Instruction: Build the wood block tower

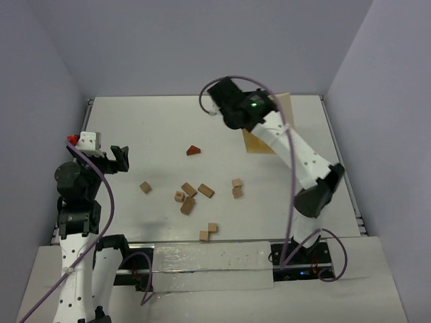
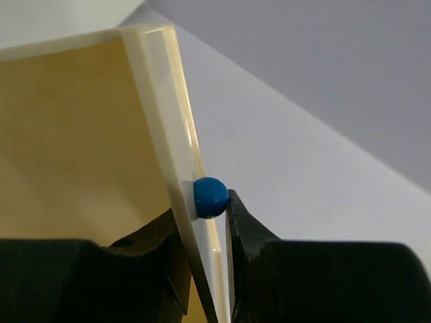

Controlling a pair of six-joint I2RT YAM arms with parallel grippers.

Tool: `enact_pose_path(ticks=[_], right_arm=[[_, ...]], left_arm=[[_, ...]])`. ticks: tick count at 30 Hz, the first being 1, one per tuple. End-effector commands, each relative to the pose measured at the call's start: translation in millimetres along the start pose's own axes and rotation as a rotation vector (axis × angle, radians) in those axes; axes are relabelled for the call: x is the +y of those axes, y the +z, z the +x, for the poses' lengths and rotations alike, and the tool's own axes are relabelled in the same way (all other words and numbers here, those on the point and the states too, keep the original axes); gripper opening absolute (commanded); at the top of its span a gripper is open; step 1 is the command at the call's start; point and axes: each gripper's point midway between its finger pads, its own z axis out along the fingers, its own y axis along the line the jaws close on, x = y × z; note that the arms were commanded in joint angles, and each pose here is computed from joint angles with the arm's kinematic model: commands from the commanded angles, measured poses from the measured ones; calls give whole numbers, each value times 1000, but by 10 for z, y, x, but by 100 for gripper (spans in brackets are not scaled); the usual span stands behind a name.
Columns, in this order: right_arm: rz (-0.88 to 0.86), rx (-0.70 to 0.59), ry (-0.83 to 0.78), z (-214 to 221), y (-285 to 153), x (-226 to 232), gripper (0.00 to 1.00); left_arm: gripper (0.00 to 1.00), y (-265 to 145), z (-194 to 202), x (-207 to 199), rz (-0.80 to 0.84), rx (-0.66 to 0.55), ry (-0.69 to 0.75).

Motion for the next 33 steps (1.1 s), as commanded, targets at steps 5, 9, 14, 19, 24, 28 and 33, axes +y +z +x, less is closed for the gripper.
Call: enact_pose_path(ticks=[5,9,14,19,24,28,33], right_arm=[[-233,-485,524,510,196,612,0],[-290,-579,473,780,289,1142,0],[-396,-599,368,1030,544,1880,0],[-448,-597,187,1209,838,2416,0],[-444,-608,42,1389,1109,2607,0],[-469,-600,-37,1556,1327,2686,0],[-482,-580,-72,1798,1619,2684,0]], left_arm=[[99,23,-79,-75,48,-35,0],[99,19,-67,-144,92,-26,13],[99,-1,-44,-190,117,-32,23],[99,30,15,-191,121,-14,11],[99,72,45,-204,131,-7,-5],[99,107,127,-192,129,15,-11],[99,128,189,-174,124,36,-13]])
